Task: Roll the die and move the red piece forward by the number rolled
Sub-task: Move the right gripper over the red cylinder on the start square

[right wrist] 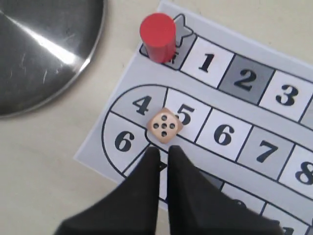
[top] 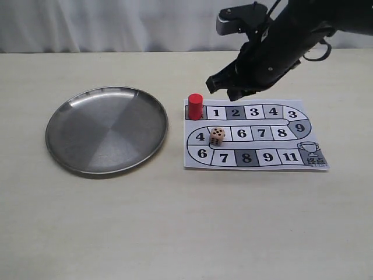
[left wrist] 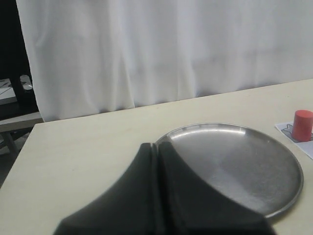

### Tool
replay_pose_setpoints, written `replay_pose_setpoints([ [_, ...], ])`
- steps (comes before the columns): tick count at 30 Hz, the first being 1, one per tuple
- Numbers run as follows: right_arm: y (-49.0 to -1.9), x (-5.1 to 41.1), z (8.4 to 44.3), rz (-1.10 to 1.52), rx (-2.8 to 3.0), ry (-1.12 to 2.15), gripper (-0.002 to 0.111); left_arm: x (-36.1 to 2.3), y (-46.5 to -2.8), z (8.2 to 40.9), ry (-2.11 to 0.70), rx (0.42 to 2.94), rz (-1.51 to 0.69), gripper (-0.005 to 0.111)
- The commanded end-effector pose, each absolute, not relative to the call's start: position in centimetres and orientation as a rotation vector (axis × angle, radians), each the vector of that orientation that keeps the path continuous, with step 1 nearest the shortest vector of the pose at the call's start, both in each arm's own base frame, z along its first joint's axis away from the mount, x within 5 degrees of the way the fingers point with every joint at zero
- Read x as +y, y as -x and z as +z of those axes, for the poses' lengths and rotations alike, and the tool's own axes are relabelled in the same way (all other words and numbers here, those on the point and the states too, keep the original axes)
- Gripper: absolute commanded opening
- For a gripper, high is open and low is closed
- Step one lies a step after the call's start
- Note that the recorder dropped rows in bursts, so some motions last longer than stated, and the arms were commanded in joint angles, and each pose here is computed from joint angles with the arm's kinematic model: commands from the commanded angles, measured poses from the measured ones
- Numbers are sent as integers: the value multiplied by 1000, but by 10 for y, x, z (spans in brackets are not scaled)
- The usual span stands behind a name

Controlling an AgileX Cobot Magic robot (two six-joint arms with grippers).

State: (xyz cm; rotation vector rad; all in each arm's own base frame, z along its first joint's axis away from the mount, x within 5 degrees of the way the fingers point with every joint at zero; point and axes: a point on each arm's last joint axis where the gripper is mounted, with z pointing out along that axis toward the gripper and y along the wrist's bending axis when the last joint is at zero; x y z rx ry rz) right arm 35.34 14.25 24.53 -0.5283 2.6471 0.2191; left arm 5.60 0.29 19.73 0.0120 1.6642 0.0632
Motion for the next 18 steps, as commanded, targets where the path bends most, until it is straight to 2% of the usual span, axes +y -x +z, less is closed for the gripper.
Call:
replay_pose_setpoints([
  [1,-345,139,220,214,2672,527,4,2,-56,198,-18,1655,53,0],
  [5,-332,134,186,217,2649,539,4,2,-56,198,-18,1655,53,0],
  [18,-324,141,127,313,2726,674,4,2,-56,198,-18,1655,53,0],
])
